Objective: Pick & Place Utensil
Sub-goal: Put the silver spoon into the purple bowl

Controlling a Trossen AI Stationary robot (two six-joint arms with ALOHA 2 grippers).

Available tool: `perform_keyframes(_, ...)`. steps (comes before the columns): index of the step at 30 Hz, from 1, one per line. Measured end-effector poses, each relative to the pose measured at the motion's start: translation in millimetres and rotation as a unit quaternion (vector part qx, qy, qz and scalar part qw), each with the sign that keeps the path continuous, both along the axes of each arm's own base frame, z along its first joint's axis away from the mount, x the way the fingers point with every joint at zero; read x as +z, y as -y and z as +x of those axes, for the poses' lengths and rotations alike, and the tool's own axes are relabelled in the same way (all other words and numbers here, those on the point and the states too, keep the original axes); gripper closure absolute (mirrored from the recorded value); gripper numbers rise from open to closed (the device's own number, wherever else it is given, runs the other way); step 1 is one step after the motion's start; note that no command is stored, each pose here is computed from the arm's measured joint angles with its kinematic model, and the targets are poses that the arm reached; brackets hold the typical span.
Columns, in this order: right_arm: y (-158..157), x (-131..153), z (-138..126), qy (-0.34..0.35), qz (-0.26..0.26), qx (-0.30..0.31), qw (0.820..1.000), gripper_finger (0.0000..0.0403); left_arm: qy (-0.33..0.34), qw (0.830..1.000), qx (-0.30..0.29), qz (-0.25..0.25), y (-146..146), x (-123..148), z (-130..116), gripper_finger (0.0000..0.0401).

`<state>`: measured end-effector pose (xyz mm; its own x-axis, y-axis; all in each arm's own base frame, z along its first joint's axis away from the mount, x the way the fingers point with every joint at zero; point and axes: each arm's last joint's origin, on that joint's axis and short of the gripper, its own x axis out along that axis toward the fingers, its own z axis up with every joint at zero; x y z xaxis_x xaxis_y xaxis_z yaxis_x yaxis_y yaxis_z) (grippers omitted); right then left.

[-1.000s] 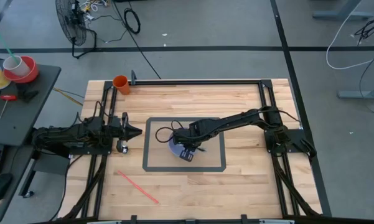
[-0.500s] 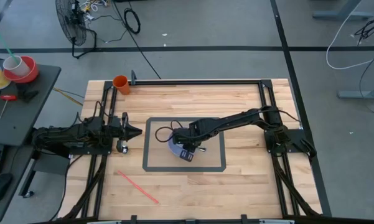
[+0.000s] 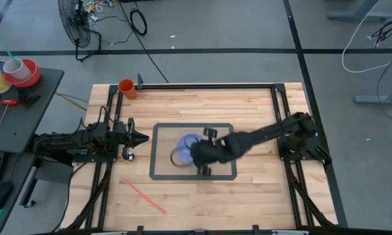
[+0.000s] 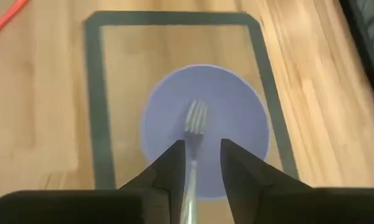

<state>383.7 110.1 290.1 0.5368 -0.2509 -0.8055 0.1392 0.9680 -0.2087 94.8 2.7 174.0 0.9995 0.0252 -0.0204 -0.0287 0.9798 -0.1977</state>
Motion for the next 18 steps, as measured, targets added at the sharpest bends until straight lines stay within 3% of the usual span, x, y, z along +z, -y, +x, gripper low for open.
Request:
perform_keyframes(6, -55.1, -3.0, -27.6, -0.019, -0.056, 0.072, 0.996, 0.0298, 0.000, 1.000, 0.000, 0.000, 0.0, 0.0, 0.0, 0.0353)
perform_keyframes(11, -81.7, -18.5, -49.2, -0.044, -0.100, 0.108, 0.988, 0.0298, 0.000, 1.000, 0.001, 0.002, 0.0, -0.1, 0.0, 0.0353)
perform_keyframes(18, -89.0, -57.8, -71.2, -0.107, -0.055, 0.078, 0.990, 0.0298, 0.001, 1.000, 0.010, -0.011, -0.6, -0.1, 0.0, 0.0353)
